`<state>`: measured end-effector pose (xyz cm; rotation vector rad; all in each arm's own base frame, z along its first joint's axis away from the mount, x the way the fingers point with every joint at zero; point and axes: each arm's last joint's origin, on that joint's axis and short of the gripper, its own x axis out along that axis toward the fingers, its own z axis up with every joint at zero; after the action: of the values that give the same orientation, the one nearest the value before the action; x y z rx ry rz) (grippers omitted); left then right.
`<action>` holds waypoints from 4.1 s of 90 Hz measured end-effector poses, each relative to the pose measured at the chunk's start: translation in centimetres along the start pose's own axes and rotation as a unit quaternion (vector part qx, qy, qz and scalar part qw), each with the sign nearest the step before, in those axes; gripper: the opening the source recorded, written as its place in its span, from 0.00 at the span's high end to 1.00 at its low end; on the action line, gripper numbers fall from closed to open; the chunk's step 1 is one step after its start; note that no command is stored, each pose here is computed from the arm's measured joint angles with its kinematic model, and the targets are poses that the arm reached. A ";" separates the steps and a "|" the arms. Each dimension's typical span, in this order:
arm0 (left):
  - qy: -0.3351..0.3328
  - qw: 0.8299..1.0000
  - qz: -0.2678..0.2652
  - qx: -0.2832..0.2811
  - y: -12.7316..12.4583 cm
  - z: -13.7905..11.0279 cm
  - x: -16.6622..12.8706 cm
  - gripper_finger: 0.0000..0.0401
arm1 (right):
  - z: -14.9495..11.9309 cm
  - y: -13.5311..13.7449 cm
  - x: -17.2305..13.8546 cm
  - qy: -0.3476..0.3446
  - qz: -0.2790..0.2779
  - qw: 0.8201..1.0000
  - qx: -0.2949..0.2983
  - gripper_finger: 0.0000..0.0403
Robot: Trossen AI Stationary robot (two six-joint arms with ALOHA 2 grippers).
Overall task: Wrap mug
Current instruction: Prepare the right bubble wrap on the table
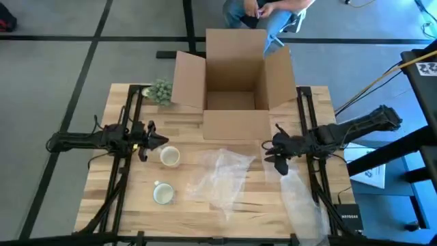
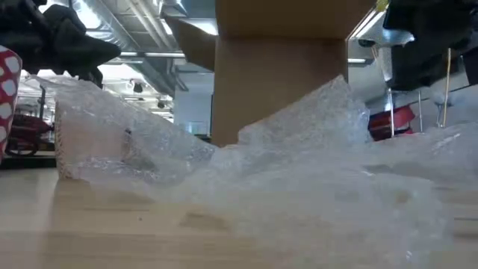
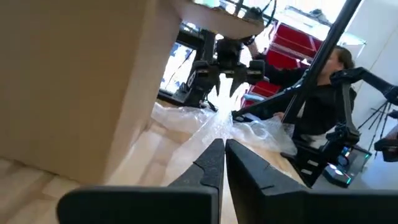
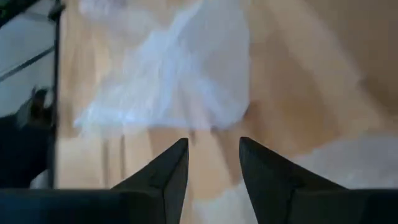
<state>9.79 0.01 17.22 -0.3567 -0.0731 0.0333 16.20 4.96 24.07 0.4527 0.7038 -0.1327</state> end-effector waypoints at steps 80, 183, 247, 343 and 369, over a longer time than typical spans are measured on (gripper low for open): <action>-0.005 0.999 0.028 -0.013 0.2 -0.1 0.0 1.00 | 4.9 6.8 7.0 -0.135 0.066 0.965 -0.216 0.34; 0.006 0.999 0.037 0.000 0.3 -0.3 0.0 1.00 | -7.6 4.2 6.4 0.229 -0.259 0.904 -0.251 0.35; -0.008 0.998 0.061 -0.016 0.4 -0.1 0.0 1.00 | 5.8 7.3 4.1 0.202 -0.239 0.919 -0.238 1.00; -0.021 0.996 0.070 -0.045 0.4 0.0 0.0 1.00 | 5.1 4.8 9.7 0.093 -0.195 0.968 -0.127 0.96; -0.020 0.996 0.069 -0.045 0.4 0.0 0.0 1.00 | 7.3 4.4 8.7 0.163 -0.084 0.981 -0.065 0.58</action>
<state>9.75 0.42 17.07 -0.4506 -0.0904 0.1744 28.34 5.93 24.86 0.2898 1.0664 -0.1730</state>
